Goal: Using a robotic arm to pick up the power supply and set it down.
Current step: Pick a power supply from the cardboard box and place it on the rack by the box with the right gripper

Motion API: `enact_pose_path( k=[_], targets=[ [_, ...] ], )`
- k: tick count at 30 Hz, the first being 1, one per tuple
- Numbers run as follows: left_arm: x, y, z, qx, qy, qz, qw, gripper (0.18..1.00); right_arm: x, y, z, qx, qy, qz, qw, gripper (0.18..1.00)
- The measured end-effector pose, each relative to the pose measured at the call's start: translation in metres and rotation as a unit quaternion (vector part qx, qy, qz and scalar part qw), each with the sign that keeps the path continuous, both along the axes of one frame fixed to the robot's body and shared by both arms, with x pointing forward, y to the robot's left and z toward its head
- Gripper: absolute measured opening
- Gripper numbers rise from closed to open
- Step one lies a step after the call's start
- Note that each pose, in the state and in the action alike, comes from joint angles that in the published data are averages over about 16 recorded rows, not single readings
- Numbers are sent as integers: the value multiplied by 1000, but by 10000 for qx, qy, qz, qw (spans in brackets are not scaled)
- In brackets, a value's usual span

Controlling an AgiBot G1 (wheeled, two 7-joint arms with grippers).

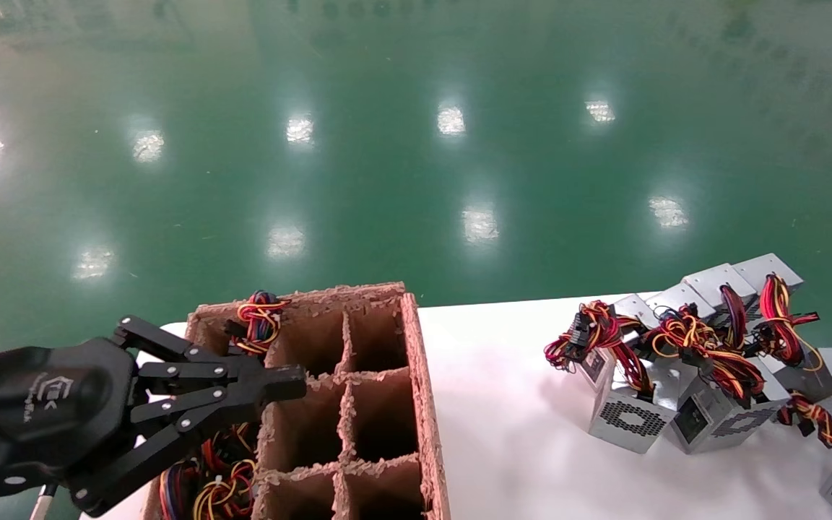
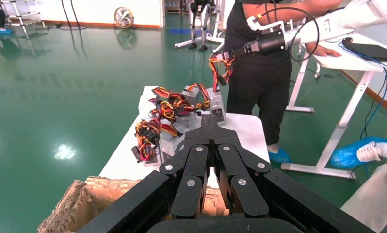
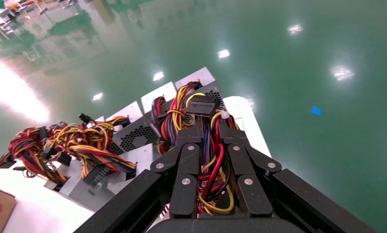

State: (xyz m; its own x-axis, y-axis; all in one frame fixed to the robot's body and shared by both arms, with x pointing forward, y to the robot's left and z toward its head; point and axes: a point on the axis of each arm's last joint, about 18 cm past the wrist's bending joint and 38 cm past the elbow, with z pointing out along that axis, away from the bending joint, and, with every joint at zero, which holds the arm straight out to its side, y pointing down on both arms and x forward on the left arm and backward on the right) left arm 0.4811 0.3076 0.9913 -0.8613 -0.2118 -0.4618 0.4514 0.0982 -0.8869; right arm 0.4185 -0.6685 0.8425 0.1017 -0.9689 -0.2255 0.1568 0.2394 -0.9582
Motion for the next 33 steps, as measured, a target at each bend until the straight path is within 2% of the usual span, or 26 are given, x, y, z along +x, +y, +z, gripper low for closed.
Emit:
enact_pose_path(
  k=[16,24,33],
  targets=[
    [0,0,0,0,0,0,10000,191,20,-1,9,-6,-92,-118,9999,225],
    [0,0,0,0,0,0,10000,191,27,1,2,-1,10,-122,9999,225],
    [0,0,0,0,0,0,10000,191,23,1,-6,4,167,-94,9998,225]
  ],
)
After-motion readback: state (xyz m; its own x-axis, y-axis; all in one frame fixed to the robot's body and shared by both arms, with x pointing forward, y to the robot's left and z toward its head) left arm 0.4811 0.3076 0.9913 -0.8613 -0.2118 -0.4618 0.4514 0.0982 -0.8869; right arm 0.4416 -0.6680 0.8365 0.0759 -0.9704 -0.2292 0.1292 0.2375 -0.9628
